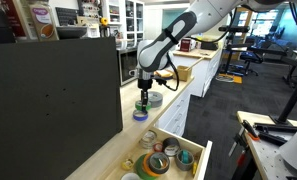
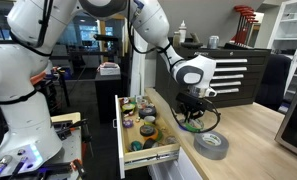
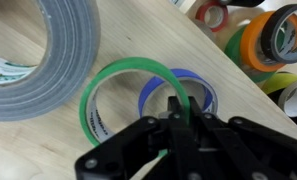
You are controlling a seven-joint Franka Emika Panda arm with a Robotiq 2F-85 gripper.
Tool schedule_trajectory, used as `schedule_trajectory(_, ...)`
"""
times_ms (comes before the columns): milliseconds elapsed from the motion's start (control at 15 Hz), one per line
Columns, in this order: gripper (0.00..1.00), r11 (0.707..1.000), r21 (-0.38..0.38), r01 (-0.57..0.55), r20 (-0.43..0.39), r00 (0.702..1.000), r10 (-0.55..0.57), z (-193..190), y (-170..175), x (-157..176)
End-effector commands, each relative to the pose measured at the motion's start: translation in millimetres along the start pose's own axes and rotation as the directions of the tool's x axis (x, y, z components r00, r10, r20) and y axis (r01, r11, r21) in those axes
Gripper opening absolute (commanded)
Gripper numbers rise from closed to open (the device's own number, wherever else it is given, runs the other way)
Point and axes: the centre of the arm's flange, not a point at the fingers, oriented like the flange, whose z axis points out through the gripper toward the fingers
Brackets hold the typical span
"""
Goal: Put the green masking tape in the drawer
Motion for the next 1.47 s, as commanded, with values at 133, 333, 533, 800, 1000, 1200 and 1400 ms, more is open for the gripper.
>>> schedule_trajectory(133,0.05,0.993,-0.068,-0.093,-0.055,0.995,0.089,-80.9,-26.6,-19.4)
schedule_trajectory(333,0.05,0.981,-0.107,-0.164,-0.078,0.985,0.156,-115.7,-47.9,-38.3)
schedule_trajectory(533,0.05,0.96,-0.149,-0.237,-0.082,0.97,0.227,-129.6,-76.4,-64.4)
schedule_trajectory(800,0.05,0.946,-0.194,-0.259,-0.056,0.966,0.253,-121.3,-124.1,-100.1)
schedule_trajectory(1000,0.05,0.944,-0.22,-0.246,-0.026,0.969,0.247,-104.2,-167.5,-118.7)
schedule_trajectory(1200,0.05,0.947,-0.241,-0.213,-0.003,0.976,0.219,-86.2,-209.9,-132.9)
schedule_trajectory(1400,0.05,0.95,-0.259,-0.172,0.019,0.983,0.183,-69.0,-242.7,-142.2)
